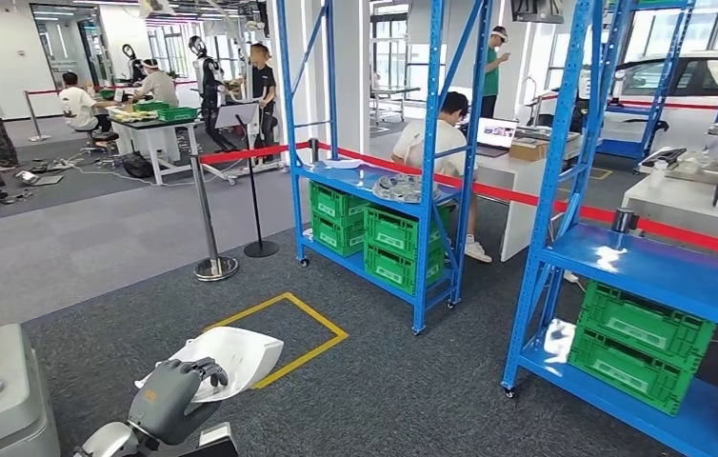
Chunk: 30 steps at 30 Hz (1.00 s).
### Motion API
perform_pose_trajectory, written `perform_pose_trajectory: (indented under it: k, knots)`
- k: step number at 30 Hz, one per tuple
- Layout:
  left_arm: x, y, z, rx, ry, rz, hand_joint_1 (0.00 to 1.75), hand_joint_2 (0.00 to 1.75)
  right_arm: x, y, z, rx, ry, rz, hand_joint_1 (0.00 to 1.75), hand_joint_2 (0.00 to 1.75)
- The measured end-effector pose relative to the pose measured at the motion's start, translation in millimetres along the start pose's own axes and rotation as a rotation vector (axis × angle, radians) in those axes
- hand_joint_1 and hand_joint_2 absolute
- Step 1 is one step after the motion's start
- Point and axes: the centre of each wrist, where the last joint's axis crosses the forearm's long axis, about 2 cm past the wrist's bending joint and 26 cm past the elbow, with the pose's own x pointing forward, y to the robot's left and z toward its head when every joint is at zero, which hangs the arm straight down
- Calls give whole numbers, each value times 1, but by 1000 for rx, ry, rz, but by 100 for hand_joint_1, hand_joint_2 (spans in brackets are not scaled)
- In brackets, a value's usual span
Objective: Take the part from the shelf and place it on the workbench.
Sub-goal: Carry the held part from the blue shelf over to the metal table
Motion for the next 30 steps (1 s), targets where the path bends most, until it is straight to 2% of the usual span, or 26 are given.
perform_pose_trajectory:
  k: [9,15,25,30]
  knots:
    - [-2,4,-3,8,17,3,175,175,1,3,1,4,3,-4,0,0]
    - [-12,6,4,-9,98,-17,175,175,-1,2,1,5,8,-3,0,0]
    - [-55,16,53,-39,309,-150,175,175,-2,3,1,15,7,17,0,0]
    - [-72,26,74,-33,438,-291,175,175,-1,6,2,18,12,16,0,0]
